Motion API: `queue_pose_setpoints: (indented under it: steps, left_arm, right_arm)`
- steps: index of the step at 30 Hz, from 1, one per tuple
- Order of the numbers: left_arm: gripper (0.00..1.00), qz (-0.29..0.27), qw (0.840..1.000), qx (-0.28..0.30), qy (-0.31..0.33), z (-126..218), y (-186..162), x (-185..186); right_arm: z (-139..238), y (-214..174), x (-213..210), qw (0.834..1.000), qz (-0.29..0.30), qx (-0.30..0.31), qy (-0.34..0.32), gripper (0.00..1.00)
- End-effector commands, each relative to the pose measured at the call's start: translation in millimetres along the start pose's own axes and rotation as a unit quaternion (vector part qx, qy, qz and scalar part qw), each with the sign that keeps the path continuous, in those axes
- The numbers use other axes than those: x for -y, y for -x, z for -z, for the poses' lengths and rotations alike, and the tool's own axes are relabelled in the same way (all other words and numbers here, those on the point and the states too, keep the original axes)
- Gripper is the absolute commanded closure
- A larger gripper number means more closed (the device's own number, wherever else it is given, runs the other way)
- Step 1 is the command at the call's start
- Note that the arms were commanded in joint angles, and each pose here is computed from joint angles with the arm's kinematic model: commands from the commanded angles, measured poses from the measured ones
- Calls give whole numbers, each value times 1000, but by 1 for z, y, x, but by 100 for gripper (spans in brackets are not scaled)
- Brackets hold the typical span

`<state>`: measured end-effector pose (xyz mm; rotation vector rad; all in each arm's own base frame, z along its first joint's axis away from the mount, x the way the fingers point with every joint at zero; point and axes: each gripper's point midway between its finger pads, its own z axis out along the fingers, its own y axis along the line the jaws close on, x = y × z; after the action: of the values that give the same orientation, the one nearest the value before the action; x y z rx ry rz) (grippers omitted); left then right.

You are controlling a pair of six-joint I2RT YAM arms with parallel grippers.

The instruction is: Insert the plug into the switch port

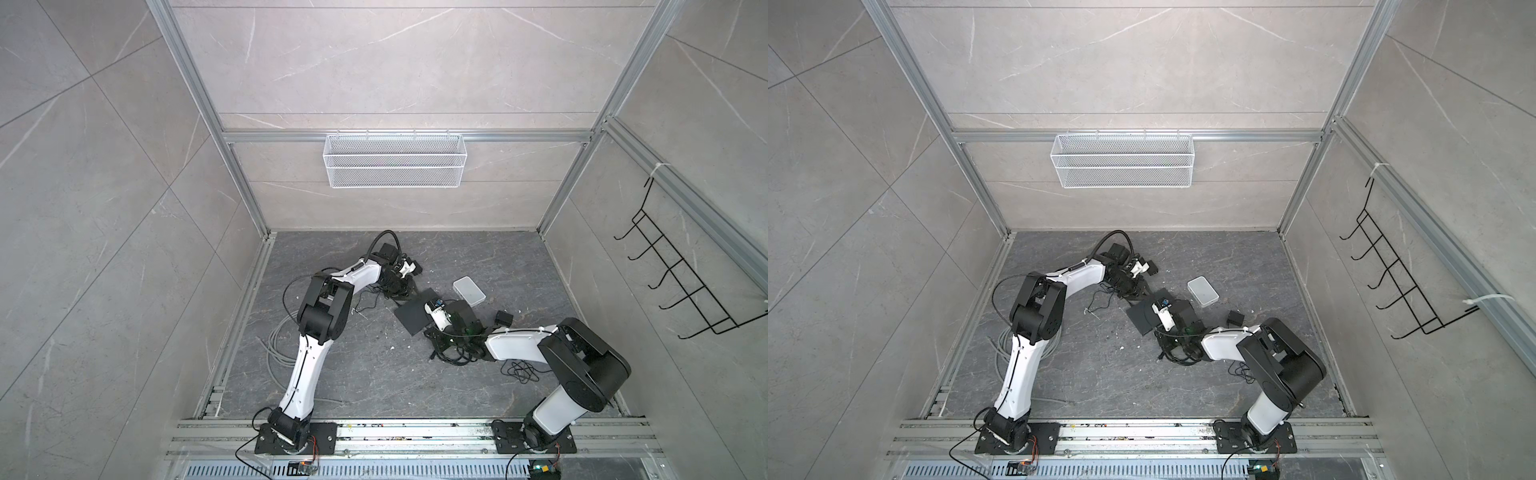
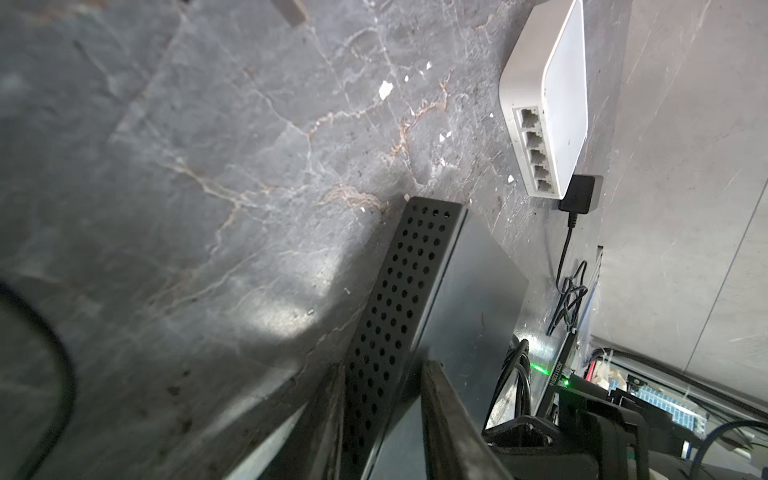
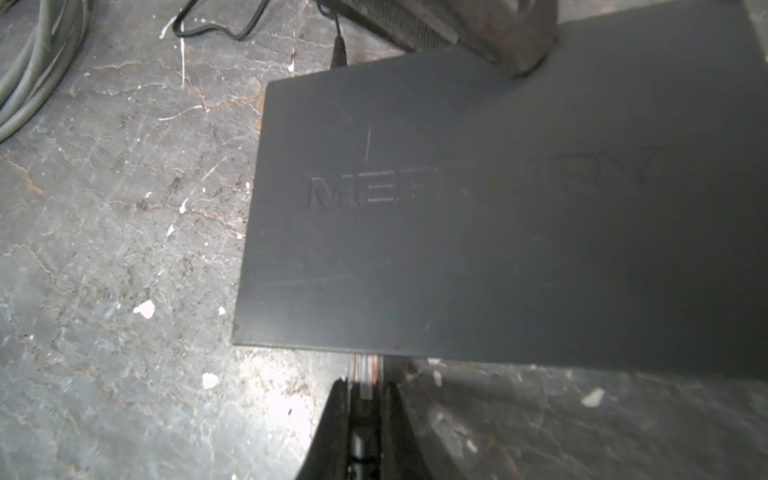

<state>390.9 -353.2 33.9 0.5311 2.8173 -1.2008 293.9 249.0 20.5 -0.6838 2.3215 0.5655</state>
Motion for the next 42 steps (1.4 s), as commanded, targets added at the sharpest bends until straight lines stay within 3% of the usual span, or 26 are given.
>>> queue_pose_setpoints:
  steps: [1,9,17,23,34,42]
  left_arm:
    - [68,49,993,-108,7,-17,-59,2]
    - [70,122,979,-154,58,-11,-98,-13]
    - [72,121,974,-178,75,-2,-113,-9]
    - [73,127,971,-194,65,-9,-124,-3]
    - [73,115,979,-167,31,-9,-127,7]
    - [72,94,984,-145,31,0,-129,10]
  right_arm:
    - [-3,17,23,996,-6,57,-71,100]
    - [3,16,30,985,-34,92,-139,100]
    - [2,17,21,978,-33,138,-154,100]
    - [1,15,18,971,14,161,-176,100]
    - [-16,-10,-4,978,16,190,-87,100]
    - [-23,-46,5,986,-10,141,-93,100]
